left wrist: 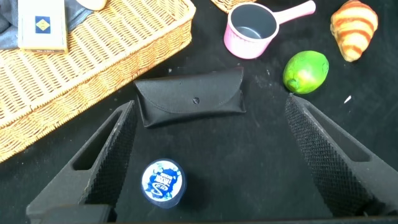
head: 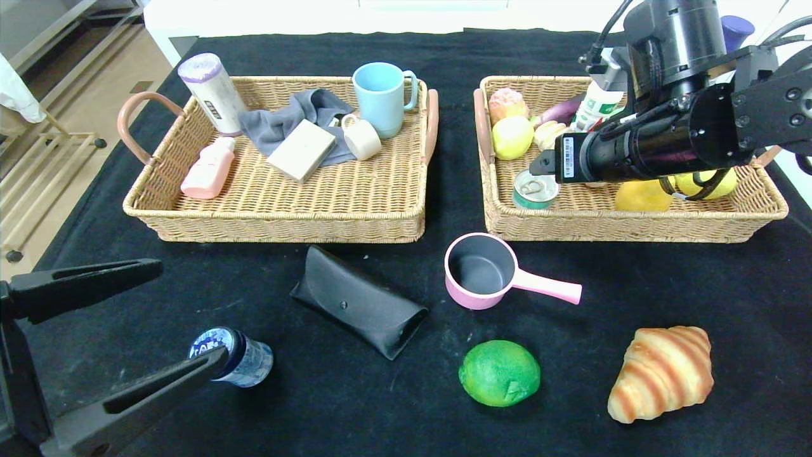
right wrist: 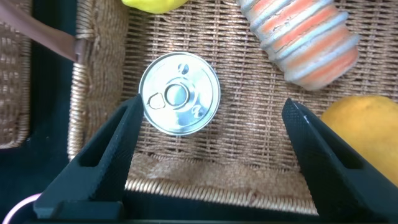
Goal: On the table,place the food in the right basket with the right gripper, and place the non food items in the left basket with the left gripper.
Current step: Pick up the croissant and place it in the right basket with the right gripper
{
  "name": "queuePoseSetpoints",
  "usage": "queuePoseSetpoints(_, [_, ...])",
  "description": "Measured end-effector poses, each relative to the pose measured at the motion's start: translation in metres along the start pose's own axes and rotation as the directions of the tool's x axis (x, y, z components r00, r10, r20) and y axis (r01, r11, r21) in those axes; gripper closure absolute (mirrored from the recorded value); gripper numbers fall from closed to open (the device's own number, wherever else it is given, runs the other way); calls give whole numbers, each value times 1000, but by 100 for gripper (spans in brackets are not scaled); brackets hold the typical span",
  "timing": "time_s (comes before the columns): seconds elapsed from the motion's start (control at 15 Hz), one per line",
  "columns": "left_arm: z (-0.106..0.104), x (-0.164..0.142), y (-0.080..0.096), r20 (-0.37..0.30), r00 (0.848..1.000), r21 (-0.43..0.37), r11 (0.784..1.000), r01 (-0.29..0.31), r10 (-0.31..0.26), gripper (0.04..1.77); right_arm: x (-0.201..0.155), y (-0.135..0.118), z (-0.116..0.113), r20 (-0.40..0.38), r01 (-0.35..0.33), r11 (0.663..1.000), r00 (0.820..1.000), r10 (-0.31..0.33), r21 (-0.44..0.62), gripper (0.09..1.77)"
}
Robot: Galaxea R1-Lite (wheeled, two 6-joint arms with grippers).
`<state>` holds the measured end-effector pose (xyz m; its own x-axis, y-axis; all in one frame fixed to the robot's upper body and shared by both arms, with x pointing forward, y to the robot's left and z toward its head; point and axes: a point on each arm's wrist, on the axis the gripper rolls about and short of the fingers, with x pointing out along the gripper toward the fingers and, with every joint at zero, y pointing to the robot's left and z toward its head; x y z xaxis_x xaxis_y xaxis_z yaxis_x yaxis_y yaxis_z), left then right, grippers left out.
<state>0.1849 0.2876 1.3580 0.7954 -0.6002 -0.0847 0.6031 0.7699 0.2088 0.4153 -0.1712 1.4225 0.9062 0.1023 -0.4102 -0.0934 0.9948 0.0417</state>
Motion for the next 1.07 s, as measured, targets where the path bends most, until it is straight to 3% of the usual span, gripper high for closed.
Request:
queuePoseSetpoints(0.2, [0, 0, 0, -1, 1000, 2, 1000, 0, 0, 9, -21, 1, -2, -13, 10, 998, 1000, -9, 60, 20])
queuePoseSetpoints(0.47, [-1, 0, 0, -3, 1000, 5, 1000, 1, -1, 9, -59, -6, -14, -106, 58, 979, 994, -38, 197, 18])
queuePoseSetpoints(0.87, [-1, 0, -1, -1, 1000, 10, 1000, 7, -7, 9, -101, -31, -54, -256, 153, 947, 963, -80, 281, 16])
queuePoseSetpoints(1.07, [-1, -1, -2, 3, 1000, 13, 1000, 13, -13, 9, -115, -48, -76, -306, 223, 906, 946, -111, 359, 16])
